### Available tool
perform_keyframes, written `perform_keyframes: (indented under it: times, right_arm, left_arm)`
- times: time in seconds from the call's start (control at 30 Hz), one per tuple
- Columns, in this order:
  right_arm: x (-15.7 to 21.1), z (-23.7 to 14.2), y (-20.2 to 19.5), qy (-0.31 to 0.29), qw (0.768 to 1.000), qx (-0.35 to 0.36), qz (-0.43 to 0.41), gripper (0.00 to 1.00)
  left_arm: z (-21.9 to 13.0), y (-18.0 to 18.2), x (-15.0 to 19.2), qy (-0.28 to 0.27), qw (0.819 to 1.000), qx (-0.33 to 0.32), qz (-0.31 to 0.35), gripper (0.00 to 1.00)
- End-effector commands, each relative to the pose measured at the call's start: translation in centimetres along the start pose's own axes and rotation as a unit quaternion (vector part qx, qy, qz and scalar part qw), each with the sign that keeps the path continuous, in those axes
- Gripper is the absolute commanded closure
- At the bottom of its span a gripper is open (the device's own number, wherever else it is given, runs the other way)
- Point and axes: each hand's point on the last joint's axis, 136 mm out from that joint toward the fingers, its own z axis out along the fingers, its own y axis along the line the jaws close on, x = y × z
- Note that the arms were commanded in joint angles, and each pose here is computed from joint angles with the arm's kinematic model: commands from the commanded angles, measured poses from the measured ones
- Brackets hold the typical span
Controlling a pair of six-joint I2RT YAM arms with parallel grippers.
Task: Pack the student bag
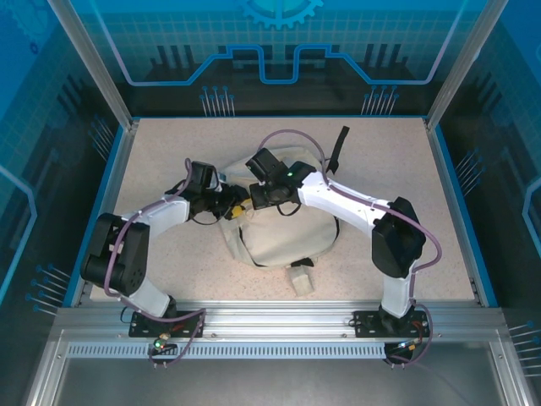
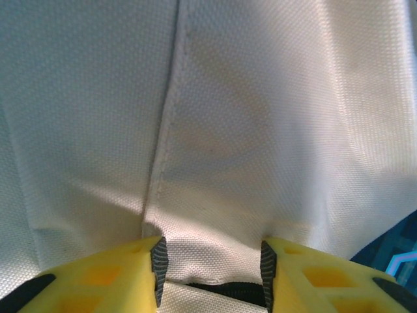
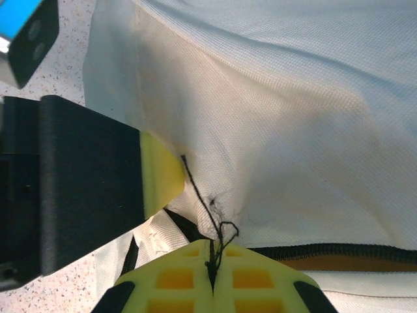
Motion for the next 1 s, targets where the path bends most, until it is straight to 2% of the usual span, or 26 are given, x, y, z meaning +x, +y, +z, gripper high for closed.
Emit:
perform_keyframes:
  times: [0.0,0.2,0.33,0.43,0.63,0.97]
  right_arm:
    - [-1.0,-1.7,0.6,-0.022,0.999,-0.027,0.005,1.0]
    - [-0.3,-1.1,0.4,-0.01,0.999,-0.034,0.012,1.0]
    - [-0.1,-0.7,-0.9,-0.007,1.0,-0.009,0.02,1.0]
    - [-0.5,-0.5,-2.9,-0.013,0.999,0.026,0.026,1.0]
    - [-1.5,-0.2,-6.6,-0.014,0.997,0.067,0.047,1.0]
    - [-3.2,-2.3,-13.1,-0.038,0.987,0.124,0.096,1.0]
  left_arm:
    - [0.9,0.3,0.8,0.027,1.0,-0.004,-0.001,0.57]
    - [2.6,-0.2,1.2,0.047,0.999,-0.008,0.006,0.64]
    - [3.6,1.0,1.0,0.048,0.998,-0.046,0.005,0.82]
    - [4.1,2.6,1.0,0.047,0.996,-0.077,-0.002,1.0]
    - [3.2,3.9,0.9,0.034,0.993,-0.114,0.016,1.0]
    - [1.1,5.1,0.8,0.019,0.988,-0.15,0.035,1.0]
